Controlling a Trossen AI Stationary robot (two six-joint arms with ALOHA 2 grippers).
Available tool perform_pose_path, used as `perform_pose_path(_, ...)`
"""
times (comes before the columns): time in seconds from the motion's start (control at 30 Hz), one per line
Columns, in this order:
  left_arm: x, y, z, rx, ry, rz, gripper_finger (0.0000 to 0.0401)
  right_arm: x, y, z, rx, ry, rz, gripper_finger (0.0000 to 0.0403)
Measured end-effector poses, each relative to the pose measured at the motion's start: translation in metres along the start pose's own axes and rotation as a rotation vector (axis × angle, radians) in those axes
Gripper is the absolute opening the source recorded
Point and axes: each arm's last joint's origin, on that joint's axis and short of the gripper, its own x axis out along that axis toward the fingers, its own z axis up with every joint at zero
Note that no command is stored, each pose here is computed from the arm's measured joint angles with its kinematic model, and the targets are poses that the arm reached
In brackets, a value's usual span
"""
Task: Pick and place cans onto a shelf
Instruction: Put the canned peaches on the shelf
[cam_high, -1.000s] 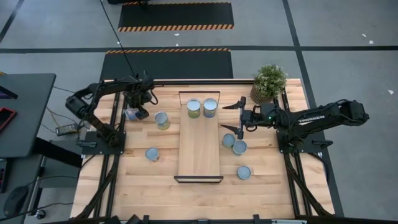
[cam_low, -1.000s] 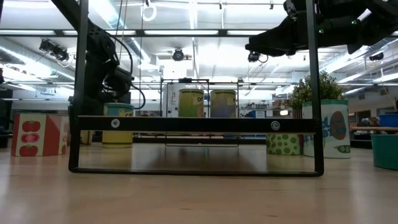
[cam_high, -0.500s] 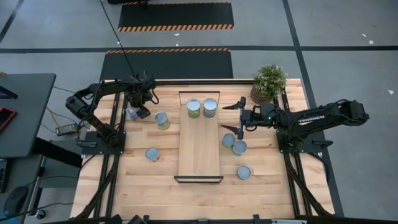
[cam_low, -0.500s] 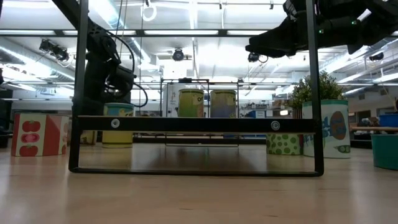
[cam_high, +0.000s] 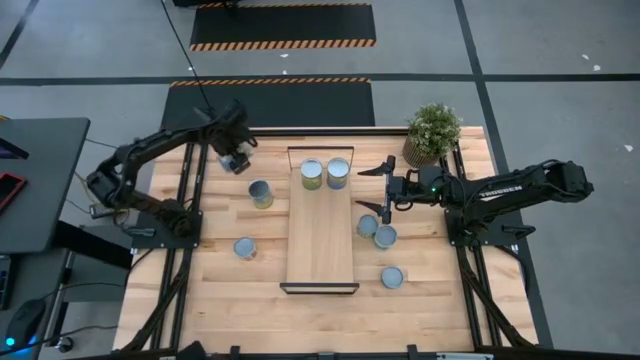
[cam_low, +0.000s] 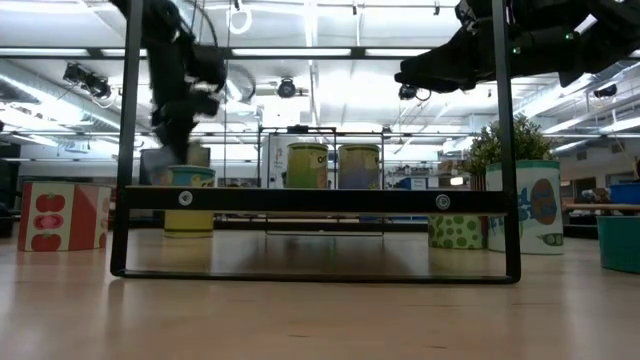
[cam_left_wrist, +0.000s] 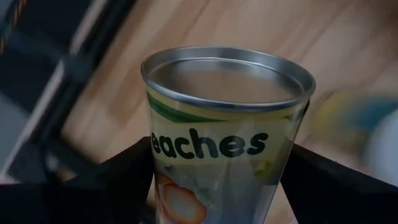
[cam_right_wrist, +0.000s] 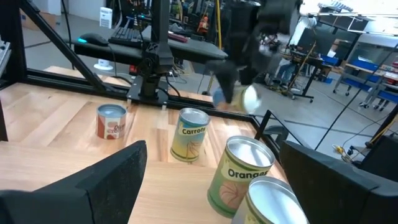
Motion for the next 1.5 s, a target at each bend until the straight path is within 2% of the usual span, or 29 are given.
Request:
perform_pose_path(0.1,-0.020,-0.014,0.012,0.027,-0.141,-0.064,0.0307,0.000,0.000,-0.002,-0.011,0.025,-0.022,0.0375)
perform_pose_path(0.2,-0.031,-0.036,0.020,0.075,-0.252,-0.132,0.0307,-0.003,-0.003,-0.006,-0.040,0.100,-0.112,0.0375)
perform_pose_path(0.37,-0.036,-0.076,0.021,0.166,-0.274,-0.205,0.0307,-0.011,-0.005,-0.003,-0.043,0.131,-0.152,0.0375)
perform_pose_path(0.6,-0.044,-0.117,0.016,0.189,-0.280,-0.307,0.0307,-0.017,-0.006,0.003,-0.021,0.102,-0.125,0.0375)
perform_pose_path(0.73,-0.051,-0.139,0.017,0.190,-0.348,-0.357,0.0307,-0.017,-0.005,0.002,-0.019,0.106,-0.123,0.0375)
perform_pose_path(0.9,-0.048,-0.177,0.025,0.207,-0.464,-0.337,0.0309,-0.017,-0.005,0.002,-0.020,0.115,-0.122,0.0375)
perform_pose_path(1.0,-0.036,-0.205,0.029,0.272,-0.490,-0.313,0.0309,-0.017,-0.005,0.001,-0.021,0.126,-0.119,0.0375)
perform_pose_path(1.2,-0.014,-0.254,0.029,0.360,-0.531,-0.375,0.0310,-0.018,-0.005,-0.001,-0.016,0.143,-0.115,0.0375)
perform_pose_path(1.3,-0.006,-0.268,0.024,0.392,-0.516,-0.371,0.0310,-0.018,-0.005,-0.001,-0.009,0.144,-0.115,0.0375)
perform_pose_path(1.4,-0.003,-0.275,0.020,0.407,-0.528,-0.314,0.0309,-0.018,-0.005,-0.001,0.001,0.145,-0.115,0.0375)
perform_pose_path(1.5,0.003,-0.277,0.014,0.401,-0.607,-0.308,0.0308,-0.018,-0.004,-0.001,0.010,0.146,-0.112,0.0375)
